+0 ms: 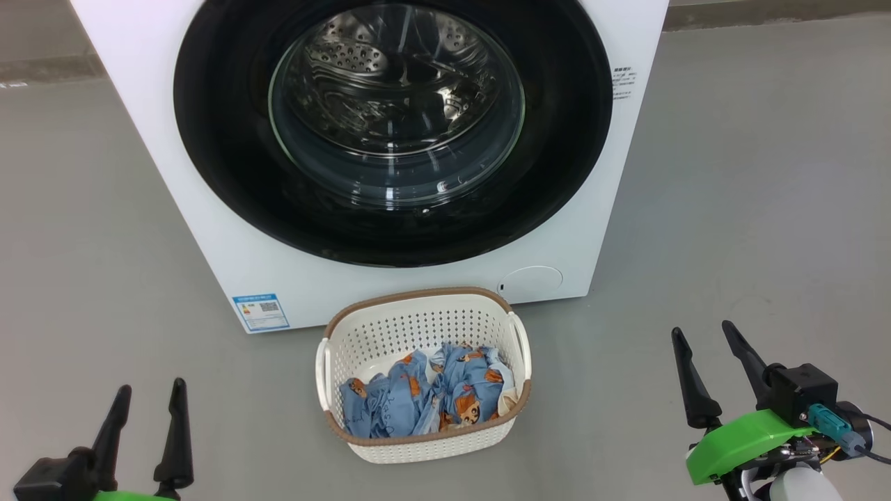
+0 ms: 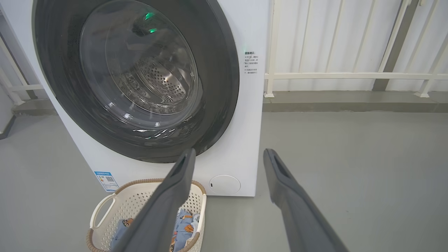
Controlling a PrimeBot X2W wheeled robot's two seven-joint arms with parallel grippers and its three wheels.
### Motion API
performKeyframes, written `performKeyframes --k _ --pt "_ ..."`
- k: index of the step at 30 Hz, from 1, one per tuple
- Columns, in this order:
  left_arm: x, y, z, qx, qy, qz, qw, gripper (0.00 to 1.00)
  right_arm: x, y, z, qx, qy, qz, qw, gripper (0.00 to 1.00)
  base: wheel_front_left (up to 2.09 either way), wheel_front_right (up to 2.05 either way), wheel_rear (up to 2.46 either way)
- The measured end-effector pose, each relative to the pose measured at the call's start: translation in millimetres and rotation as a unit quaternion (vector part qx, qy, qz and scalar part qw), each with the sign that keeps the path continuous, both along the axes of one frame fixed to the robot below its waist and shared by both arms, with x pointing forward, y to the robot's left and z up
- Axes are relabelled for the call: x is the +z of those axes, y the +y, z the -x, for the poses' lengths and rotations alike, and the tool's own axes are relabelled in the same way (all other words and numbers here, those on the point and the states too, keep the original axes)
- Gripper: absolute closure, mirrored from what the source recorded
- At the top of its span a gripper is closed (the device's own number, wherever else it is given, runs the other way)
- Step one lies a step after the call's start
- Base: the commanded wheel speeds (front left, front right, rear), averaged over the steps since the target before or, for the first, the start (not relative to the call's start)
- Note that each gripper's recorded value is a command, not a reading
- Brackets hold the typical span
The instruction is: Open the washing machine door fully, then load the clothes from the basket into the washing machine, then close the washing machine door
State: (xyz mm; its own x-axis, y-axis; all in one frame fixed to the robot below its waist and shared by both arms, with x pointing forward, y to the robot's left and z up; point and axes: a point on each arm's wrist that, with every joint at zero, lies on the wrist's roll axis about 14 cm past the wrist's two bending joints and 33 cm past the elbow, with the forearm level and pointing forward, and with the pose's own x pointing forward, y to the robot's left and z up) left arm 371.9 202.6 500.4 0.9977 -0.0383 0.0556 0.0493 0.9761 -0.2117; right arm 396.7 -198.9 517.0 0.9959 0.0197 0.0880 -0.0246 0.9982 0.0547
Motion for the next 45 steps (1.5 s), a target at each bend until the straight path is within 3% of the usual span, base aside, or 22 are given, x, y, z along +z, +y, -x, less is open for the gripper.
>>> performKeyframes --k 23,45 --pt "-6.8 -0.4 0.7 -0.002 0.011 -0.003 1.000 0.00 -1.5 -0.3 -0.6 -0.004 0.002 -0.006 1.000 0.00 0.09 0.09 -0.18" --pt "-2.7 5.2 -0.1 0.008 0.004 0.013 1.000 0.00 2.0 -6.5 -1.9 -0.013 -0.005 -0.012 1.000 0.00 1.09 1.09 -2.18"
